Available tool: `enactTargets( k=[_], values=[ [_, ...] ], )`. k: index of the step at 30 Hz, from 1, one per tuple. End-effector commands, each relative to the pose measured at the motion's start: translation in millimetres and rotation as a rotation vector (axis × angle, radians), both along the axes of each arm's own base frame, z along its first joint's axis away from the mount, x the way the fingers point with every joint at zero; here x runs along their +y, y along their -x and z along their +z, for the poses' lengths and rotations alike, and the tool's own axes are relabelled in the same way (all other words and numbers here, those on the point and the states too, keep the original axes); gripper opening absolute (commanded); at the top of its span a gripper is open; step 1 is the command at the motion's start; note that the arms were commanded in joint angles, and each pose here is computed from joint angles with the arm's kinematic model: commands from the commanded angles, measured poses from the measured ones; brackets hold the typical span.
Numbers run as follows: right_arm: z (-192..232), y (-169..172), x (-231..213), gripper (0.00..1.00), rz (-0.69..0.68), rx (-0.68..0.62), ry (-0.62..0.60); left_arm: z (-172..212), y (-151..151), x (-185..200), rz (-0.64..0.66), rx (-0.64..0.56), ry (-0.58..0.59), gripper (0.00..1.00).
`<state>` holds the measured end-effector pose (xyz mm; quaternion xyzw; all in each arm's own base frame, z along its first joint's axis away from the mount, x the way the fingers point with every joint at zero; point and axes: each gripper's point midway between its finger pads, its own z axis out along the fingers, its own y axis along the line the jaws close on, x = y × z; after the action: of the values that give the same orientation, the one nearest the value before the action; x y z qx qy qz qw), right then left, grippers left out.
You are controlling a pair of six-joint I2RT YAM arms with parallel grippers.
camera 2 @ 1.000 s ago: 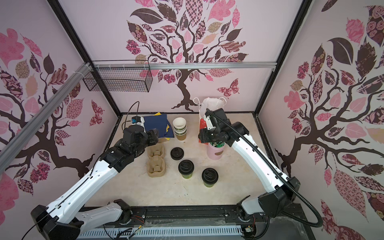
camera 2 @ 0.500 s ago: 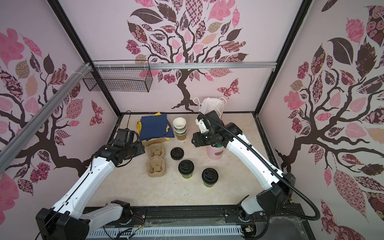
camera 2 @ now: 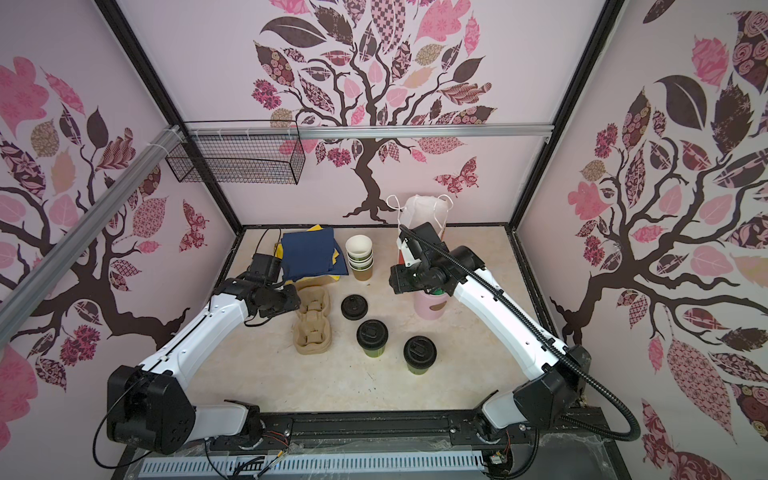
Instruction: Pack the takeout coffee
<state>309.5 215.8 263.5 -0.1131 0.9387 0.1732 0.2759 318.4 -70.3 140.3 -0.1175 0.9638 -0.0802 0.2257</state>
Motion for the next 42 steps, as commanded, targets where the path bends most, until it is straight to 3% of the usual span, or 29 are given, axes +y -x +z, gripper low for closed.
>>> enactTargets(
  k=[1,11,15,19,25,32,42],
  values=[
    [20,-9,-23,0.59,-0.116,-0.062,0.051,13,-11,-4,-0.011,-0.062,0.022,0.51],
    [74,-76,-86,0.66,-0.412,-0.294,0.159,40,-21,-12,-0.038,-0.137,0.060,0.51],
    [73,-91,-115,0.65,-0.526,-0.290,0.169,58,-24,-22,-0.067,-0.183,0.080,0.51],
    [60,-84,-170,0.62,-0.675,-0.211,0.133,74,-24,-36,-0.110,-0.231,0.081,0.51],
    [27,-40,-222,0.52,-0.816,-0.091,0.122,84,-27,-56,-0.140,-0.270,0.116,0.50],
    [-45,2,-194,0.42,-0.781,0.107,-0.031,88,-35,-66,-0.156,-0.286,0.140,0.51],
    [-81,-14,-164,0.41,-0.700,0.157,-0.174,94,-34,-66,-0.166,-0.301,0.142,0.50]
  ],
)
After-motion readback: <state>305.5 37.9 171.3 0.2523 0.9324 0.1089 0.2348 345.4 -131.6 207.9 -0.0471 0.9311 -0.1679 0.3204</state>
